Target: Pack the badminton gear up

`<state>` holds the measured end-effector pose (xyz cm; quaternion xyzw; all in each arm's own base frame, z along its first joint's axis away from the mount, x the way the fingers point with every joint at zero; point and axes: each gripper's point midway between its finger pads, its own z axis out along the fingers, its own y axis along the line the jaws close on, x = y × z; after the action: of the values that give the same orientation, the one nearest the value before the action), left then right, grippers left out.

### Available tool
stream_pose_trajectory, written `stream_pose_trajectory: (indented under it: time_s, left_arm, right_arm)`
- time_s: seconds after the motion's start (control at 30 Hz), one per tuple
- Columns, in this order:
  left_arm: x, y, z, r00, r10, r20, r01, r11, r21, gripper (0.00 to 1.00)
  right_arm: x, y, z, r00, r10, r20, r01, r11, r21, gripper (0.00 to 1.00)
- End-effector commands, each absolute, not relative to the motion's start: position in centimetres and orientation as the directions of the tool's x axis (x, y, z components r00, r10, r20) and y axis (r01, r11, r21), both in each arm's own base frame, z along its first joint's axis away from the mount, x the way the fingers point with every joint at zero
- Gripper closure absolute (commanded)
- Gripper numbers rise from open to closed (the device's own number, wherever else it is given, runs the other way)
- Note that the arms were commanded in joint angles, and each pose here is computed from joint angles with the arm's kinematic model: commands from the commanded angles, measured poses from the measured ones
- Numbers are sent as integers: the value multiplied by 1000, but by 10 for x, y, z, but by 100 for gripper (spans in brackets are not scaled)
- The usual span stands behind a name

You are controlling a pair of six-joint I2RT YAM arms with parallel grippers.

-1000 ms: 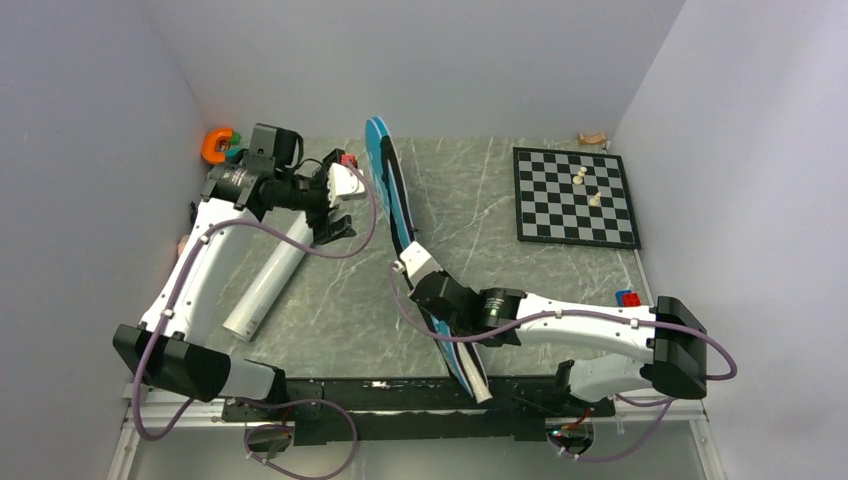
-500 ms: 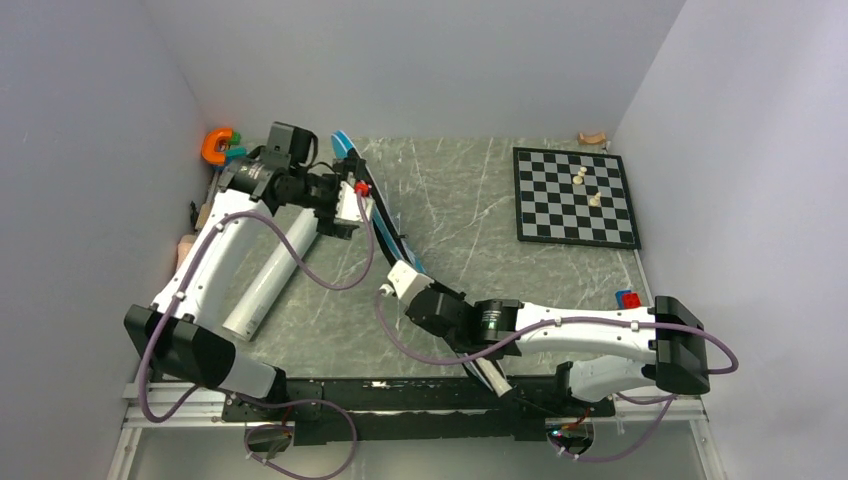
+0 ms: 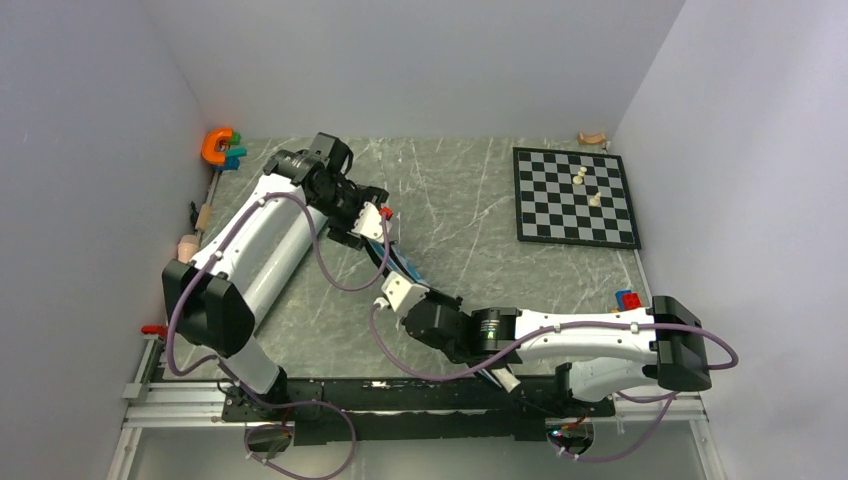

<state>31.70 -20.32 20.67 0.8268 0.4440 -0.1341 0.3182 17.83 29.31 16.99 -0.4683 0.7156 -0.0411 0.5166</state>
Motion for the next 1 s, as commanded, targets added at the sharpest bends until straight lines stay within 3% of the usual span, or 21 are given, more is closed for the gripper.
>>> stream_pose_trajectory:
  time_s: [0.0,0.07,0.2,0.27,0.33,0.4,0.5,0.6,0.7,0.87,0.97]
  left_arm:
    - [319,-199,209,609,648,-457,791,-455,409,30]
    - [320,-196,204,612,659,-438,789,-463,405,42]
    - [321,-197,211,617,655,-437,781,-444,438,47]
    - [321,-198,213,617,654,-438,780,-432,453,55]
    - [319,-197,211,618,657,-433,778,-432,455,72]
    - [320,-196,206,609,671,-422,782,-418,463,98]
    - [321,-196,203,602,678,-422,782,-395,482,100]
    - [318,-197,202,611,672,-419,772,-387,505,100]
    - [315,-196,203,605,674,-423,776,-381,503,100]
    - [313,-197,207,609,671,-422,771,-376,515,100]
    - [312,-199,208,604,668,-434,777,-372,508,100]
  right_arm:
    - [187,298,203,-4,-621,-784,-547,657,-518,100]
    - [186,296,201,-9,-624,-782,-544,659,-519,100]
    - [187,293,195,-28,-624,-781,-534,670,-516,100]
    - [186,292,192,-38,-616,-787,-535,677,-505,100]
    - [185,293,192,-50,-605,-795,-535,688,-490,100]
    - [184,294,194,-63,-583,-810,-539,703,-465,100]
    - [180,298,201,-82,-526,-847,-563,725,-396,97]
    - [173,305,214,-113,-427,-897,-611,742,-276,81]
    - [174,306,231,-171,-302,-938,-658,743,-119,59]
    - [201,295,261,-300,-69,-951,-721,669,179,50]
    - [214,298,262,-367,-48,-929,-760,591,270,43]
